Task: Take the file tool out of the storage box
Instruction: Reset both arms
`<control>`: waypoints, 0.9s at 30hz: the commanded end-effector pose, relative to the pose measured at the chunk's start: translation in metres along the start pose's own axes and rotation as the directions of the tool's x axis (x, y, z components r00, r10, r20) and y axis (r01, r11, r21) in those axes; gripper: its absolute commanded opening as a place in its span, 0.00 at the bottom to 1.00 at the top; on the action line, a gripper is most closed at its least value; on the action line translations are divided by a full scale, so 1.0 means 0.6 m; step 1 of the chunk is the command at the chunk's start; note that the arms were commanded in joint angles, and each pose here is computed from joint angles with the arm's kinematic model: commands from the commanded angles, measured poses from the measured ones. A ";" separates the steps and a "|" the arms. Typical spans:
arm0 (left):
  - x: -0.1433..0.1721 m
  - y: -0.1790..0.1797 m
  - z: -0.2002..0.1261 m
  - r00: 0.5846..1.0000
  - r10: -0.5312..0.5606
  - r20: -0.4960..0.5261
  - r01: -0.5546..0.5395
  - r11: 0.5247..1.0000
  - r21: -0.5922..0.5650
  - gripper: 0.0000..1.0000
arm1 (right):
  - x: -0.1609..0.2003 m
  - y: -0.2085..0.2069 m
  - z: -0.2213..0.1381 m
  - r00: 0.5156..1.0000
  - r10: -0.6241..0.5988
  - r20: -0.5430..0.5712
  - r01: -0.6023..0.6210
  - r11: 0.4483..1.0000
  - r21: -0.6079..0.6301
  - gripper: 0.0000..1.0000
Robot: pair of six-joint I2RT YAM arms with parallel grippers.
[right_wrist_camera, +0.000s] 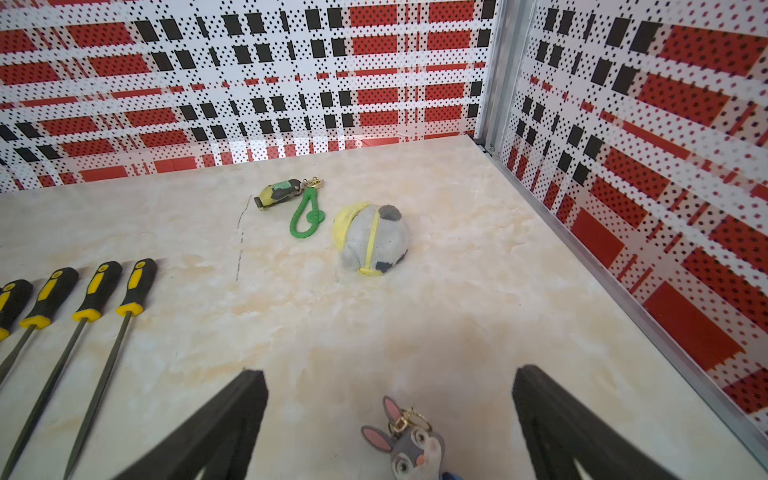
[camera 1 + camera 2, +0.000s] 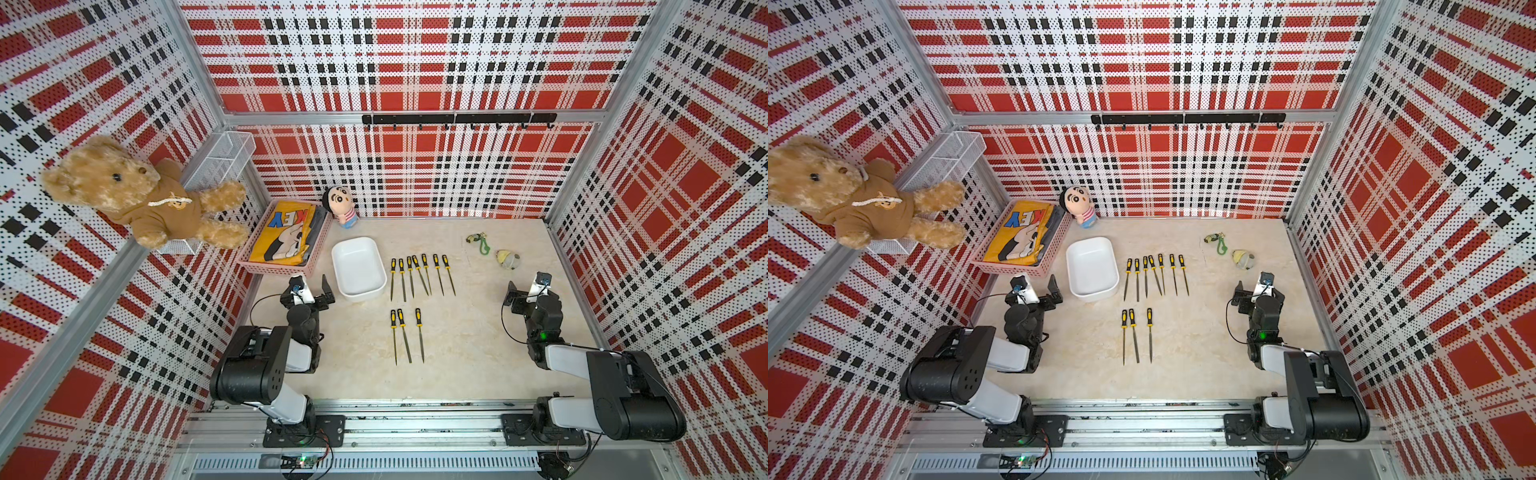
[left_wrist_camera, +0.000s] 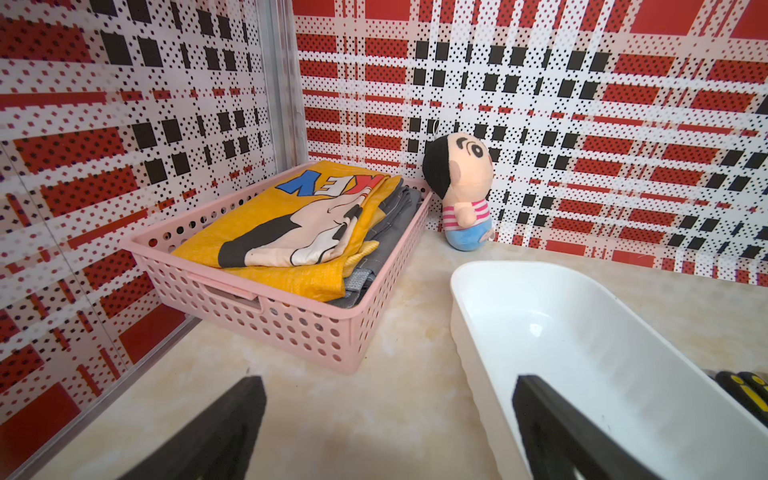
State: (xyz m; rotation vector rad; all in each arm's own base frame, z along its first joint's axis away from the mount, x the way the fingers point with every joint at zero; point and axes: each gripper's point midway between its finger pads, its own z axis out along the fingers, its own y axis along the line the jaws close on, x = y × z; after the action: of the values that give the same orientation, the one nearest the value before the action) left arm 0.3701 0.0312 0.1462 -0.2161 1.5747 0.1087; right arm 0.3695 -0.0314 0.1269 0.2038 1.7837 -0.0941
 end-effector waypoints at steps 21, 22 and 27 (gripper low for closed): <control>-0.013 -0.002 0.006 1.000 0.005 0.027 -0.005 1.000 -0.006 0.99 | 0.001 0.047 0.032 0.995 -0.089 0.049 0.094 0.991 -0.098 1.00; -0.013 -0.002 0.006 1.000 0.006 0.026 -0.006 1.000 -0.005 0.99 | 0.000 0.047 0.032 0.995 -0.089 0.048 0.094 0.991 -0.098 1.00; -0.013 -0.003 0.006 1.000 0.005 0.027 -0.005 1.000 -0.005 0.99 | 0.003 0.048 0.033 0.995 -0.090 0.043 0.094 0.991 -0.099 1.00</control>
State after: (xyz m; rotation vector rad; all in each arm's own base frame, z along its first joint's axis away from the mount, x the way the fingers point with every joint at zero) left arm 0.3703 0.0313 0.1464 -0.2155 1.5745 0.1104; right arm 0.3925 -0.0064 0.1232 0.0491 1.7488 -0.0610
